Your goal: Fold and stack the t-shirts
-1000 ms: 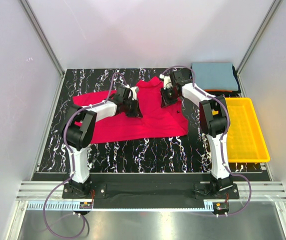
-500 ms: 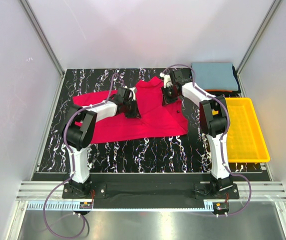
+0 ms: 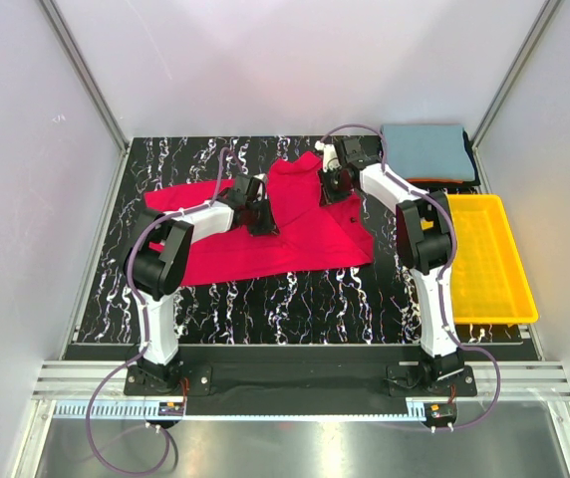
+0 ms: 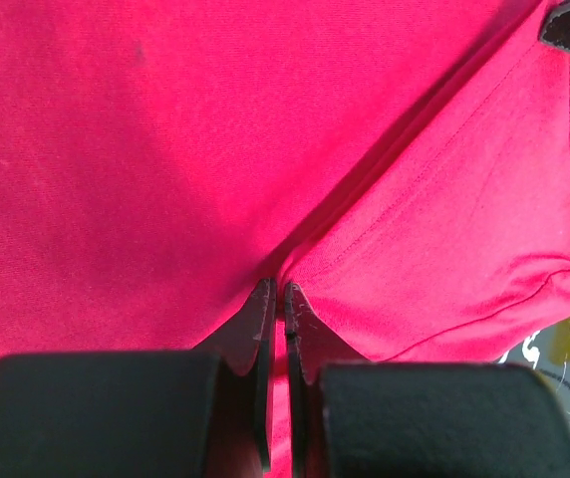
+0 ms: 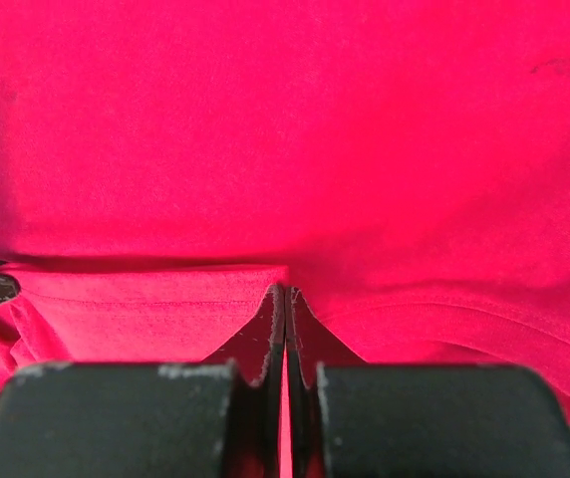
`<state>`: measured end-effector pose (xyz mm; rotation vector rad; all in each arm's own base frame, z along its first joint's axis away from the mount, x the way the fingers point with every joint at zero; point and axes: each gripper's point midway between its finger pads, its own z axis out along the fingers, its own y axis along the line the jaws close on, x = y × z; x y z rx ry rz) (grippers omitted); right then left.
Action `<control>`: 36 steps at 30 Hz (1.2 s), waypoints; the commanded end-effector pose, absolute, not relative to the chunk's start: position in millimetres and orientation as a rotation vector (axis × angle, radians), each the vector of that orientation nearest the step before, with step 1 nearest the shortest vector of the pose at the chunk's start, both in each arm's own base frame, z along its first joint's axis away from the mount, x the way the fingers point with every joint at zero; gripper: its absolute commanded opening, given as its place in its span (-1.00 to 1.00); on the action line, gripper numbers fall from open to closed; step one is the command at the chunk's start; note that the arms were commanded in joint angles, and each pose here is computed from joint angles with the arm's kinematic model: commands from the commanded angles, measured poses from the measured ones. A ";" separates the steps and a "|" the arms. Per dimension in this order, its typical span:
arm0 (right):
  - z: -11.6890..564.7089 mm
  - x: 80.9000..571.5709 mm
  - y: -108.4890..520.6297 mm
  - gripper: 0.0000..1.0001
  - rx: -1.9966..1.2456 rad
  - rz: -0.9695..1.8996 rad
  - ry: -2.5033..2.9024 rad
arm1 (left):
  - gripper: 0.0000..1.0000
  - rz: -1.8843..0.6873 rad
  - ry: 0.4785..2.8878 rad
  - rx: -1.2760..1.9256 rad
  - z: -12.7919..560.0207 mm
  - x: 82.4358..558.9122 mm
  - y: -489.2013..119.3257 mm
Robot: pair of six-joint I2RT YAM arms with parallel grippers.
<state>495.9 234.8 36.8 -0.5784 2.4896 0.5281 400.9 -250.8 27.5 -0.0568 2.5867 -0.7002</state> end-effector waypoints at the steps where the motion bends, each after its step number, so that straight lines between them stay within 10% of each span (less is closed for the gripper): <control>1: 88.2 512.3 247.1 -1.00 -0.597 0.497 2.337 | -1.00 -0.691 2.535 -0.090 40.8 407.5 -249.5; 29: 63.9 531.8 251.3 -0.97 -0.535 0.401 2.319 | -1.00 -0.572 2.561 -0.217 31.4 408.3 -233.2; 36: 101.1 510.9 221.0 -0.24 -0.260 0.266 2.431 | -0.21 -0.495 2.557 -0.226 57.0 406.4 -221.1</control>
